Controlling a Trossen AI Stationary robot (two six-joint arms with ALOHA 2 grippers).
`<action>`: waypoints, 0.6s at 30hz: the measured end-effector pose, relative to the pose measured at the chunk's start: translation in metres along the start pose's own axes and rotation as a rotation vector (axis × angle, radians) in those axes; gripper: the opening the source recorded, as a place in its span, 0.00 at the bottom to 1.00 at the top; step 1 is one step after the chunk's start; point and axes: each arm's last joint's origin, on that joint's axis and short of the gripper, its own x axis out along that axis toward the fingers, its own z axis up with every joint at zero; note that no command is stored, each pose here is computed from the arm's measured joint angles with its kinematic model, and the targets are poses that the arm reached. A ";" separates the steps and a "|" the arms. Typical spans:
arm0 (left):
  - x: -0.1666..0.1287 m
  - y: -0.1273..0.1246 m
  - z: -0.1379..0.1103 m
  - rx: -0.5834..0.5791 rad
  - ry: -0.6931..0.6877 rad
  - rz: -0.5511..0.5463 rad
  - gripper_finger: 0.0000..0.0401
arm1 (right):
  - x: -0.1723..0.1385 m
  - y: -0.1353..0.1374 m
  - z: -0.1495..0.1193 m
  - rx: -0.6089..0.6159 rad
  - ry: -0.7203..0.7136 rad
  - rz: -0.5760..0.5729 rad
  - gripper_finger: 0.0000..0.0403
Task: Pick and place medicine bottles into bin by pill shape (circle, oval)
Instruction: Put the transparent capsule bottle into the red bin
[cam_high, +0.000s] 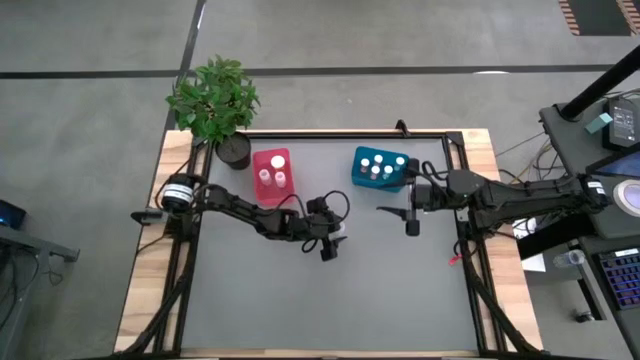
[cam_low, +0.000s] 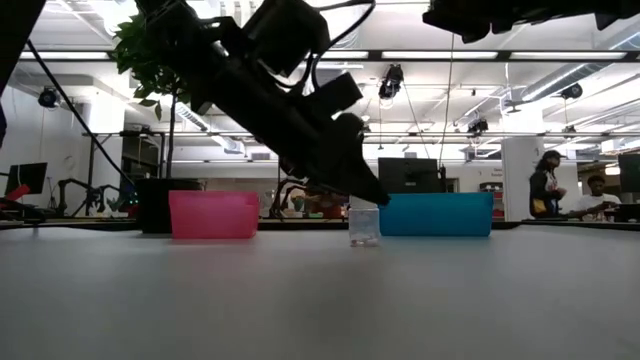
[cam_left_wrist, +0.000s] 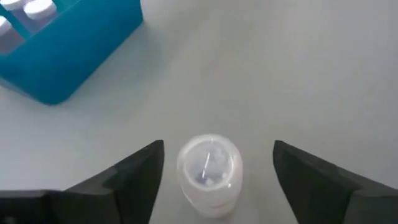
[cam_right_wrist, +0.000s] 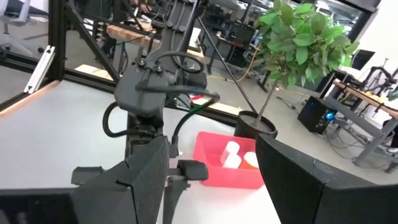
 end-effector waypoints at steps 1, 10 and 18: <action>0.000 0.000 0.001 -0.001 -0.003 0.000 0.68 | 0.000 0.000 0.000 0.003 0.002 -0.002 0.57; -0.001 0.000 0.000 -0.026 -0.004 0.028 0.37 | 0.000 -0.002 -0.002 0.010 0.020 -0.008 0.57; -0.034 0.011 0.017 -0.078 0.027 0.135 0.29 | 0.000 -0.004 -0.005 0.011 0.043 -0.015 0.57</action>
